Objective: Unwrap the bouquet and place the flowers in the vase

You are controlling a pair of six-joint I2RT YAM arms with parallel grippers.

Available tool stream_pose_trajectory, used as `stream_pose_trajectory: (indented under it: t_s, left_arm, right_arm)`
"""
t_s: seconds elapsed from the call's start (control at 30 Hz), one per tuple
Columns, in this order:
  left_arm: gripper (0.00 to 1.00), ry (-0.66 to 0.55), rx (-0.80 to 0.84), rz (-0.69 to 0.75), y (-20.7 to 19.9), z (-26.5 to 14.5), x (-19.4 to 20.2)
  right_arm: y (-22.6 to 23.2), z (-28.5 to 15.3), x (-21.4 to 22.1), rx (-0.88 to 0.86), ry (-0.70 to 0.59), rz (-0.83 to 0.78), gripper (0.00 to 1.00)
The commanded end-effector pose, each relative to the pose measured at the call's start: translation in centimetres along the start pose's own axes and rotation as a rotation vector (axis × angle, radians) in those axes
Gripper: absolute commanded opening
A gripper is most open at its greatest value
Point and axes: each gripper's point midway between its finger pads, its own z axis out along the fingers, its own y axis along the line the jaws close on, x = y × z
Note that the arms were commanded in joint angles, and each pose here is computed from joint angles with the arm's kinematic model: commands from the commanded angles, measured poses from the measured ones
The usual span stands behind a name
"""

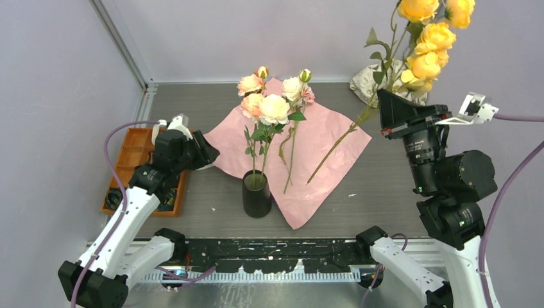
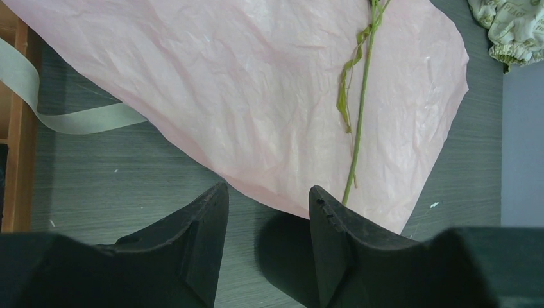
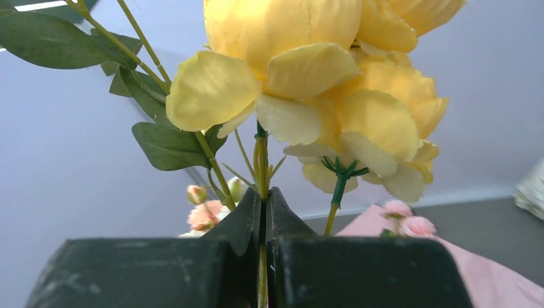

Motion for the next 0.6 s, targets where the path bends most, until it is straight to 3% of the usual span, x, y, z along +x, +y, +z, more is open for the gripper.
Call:
stream_pose_trajectory:
  t_s: [0.0, 0.27, 0.57]
  left_arm:
    - [0.50, -0.044, 0.052, -0.019, -1.2, 0.1, -1.4]
    - [0.50, -0.072, 0.001, 0.003, -0.4, -0.4, -2.1]
    - [0.50, -0.056, 0.004, -0.014, -0.3, 0.1, -1.5]
  right_arm:
    - [6.9, 1.9, 0.3, -0.321, 0.067, -0.018, 0.01]
    - [9.5, 5.4, 5.5, -0.395, 0.228, 0.009, 0.01]
    - [18.1, 3.0, 14.4, -0.476, 0.381, -0.309, 0.01]
